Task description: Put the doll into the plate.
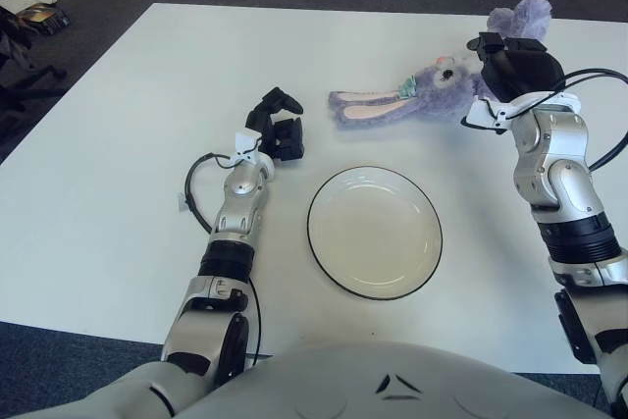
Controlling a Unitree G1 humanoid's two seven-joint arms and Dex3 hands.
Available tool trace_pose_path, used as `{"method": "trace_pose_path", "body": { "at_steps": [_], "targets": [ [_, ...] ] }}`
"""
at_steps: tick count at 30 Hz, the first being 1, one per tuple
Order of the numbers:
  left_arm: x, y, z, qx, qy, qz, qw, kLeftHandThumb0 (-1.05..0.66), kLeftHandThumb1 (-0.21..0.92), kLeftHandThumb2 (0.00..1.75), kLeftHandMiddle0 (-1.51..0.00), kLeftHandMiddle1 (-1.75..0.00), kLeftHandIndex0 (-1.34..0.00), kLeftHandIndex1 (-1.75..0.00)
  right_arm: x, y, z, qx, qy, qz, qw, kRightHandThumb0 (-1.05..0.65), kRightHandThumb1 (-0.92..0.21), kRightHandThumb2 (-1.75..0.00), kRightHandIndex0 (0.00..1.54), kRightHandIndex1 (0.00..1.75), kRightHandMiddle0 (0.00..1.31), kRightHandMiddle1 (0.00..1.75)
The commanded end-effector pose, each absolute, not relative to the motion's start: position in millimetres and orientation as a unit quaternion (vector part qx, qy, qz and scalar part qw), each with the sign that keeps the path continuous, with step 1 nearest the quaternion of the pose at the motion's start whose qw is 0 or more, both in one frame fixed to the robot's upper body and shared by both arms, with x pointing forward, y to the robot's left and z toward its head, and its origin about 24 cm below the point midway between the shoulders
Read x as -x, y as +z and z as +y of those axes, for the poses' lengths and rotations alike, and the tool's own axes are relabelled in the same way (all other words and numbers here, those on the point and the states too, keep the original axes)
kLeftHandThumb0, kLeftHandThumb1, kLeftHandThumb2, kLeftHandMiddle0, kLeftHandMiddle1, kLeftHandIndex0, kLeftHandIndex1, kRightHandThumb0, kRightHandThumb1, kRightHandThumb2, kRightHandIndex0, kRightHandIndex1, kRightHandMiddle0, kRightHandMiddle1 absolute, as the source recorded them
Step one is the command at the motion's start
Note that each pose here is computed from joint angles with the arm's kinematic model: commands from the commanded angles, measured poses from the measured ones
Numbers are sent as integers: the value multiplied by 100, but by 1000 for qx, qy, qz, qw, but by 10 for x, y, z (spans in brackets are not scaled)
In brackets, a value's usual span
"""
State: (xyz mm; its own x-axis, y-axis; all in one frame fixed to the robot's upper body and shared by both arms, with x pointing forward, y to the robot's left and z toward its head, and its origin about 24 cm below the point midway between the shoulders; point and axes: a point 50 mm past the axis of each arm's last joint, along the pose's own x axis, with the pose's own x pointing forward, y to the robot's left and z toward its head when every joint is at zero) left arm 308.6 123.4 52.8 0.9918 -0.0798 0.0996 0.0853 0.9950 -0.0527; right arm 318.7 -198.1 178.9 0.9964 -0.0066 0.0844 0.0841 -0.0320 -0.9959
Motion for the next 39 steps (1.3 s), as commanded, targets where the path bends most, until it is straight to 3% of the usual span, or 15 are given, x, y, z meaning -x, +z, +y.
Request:
{"method": "trace_pose_path", "body": {
  "at_steps": [1,20,39],
  "targets": [
    [-2937,199,1253,34,-39,22,998,-48,29,134,-121,-175,-62,-175,-3220,1818,-1998,723,-31,-27,690,-64,-31,-87,16,12,0,64],
    [-2903,289,1250,27,-36,-13,999,-48,29,134,-120,-175,-62,-175,-3398,1687,-2139,736,-33,-2,676,-59,-33,-85,13,12,0,44],
    [-2858,382,1254,33,-43,-28,998,-48,29,135,-120,-175,-63,-175,-3583,1540,-2263,742,-19,24,669,-60,-31,-88,13,11,0,49]
  ]
}}
